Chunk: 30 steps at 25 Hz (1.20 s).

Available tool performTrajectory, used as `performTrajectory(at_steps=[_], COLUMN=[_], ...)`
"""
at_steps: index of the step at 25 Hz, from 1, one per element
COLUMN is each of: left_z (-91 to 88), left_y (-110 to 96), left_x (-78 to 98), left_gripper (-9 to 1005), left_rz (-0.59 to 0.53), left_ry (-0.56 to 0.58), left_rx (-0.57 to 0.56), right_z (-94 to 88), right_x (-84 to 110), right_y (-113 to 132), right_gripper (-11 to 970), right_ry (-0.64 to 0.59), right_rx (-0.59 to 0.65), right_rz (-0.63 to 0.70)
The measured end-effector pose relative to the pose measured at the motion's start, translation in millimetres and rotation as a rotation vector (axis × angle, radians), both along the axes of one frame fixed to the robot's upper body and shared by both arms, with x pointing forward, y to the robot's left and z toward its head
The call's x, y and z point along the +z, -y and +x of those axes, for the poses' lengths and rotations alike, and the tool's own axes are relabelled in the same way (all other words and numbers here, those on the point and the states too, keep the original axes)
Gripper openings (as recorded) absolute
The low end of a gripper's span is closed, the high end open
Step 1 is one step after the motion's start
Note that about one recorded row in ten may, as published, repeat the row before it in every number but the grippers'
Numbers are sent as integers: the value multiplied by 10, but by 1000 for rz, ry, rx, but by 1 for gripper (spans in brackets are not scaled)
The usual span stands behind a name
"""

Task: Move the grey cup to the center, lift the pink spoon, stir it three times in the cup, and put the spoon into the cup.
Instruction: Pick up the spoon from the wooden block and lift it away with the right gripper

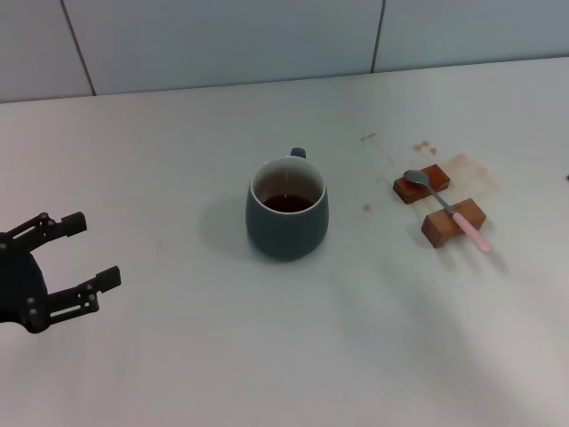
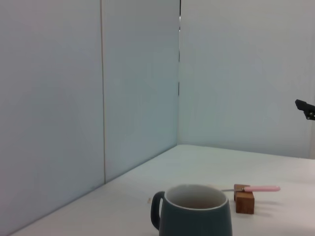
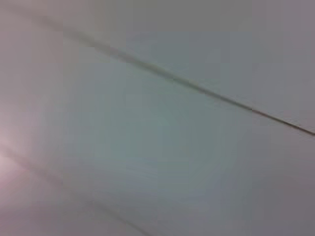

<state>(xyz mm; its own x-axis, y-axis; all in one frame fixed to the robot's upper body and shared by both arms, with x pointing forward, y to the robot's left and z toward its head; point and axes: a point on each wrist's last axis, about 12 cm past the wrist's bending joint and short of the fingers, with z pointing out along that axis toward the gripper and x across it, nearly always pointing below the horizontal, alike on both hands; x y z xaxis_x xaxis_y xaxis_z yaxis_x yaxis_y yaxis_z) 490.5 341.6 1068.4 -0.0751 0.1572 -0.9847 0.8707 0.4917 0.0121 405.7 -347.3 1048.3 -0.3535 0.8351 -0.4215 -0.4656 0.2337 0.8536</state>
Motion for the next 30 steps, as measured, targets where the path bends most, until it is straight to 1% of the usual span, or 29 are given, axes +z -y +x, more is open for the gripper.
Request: performTrajectory(at_steps=[4,6,9,12,14,20,30], left_z=[19,29,29,36,34,35,40], left_y=[7,3,3,3,3,3,15], left_x=[13,26,26,40,40,53,63], left_gripper=[859,859,859,859,859,859,859], left_rz=[1,-3,-3,-12,-14,-25,-40], left_ry=[8,14,14,23,24,32,39], left_rx=[-2,1,1,5,6,10,17], right_z=[-27,-44,-64,-65,-62,-19,-6], right_x=[-32,-74,-185,-296,-339,-454,-561], right_y=[18,26,36,34,30,-106,-156], right_gripper=[819,819,819,819,819,819,819], right_ry=[-117,-178,-290,-384,-417,-511,-580], right_rx=[32,27,-10,-43,-54,-8,-38], right_rz=[166,228,301,318,313,286,285])
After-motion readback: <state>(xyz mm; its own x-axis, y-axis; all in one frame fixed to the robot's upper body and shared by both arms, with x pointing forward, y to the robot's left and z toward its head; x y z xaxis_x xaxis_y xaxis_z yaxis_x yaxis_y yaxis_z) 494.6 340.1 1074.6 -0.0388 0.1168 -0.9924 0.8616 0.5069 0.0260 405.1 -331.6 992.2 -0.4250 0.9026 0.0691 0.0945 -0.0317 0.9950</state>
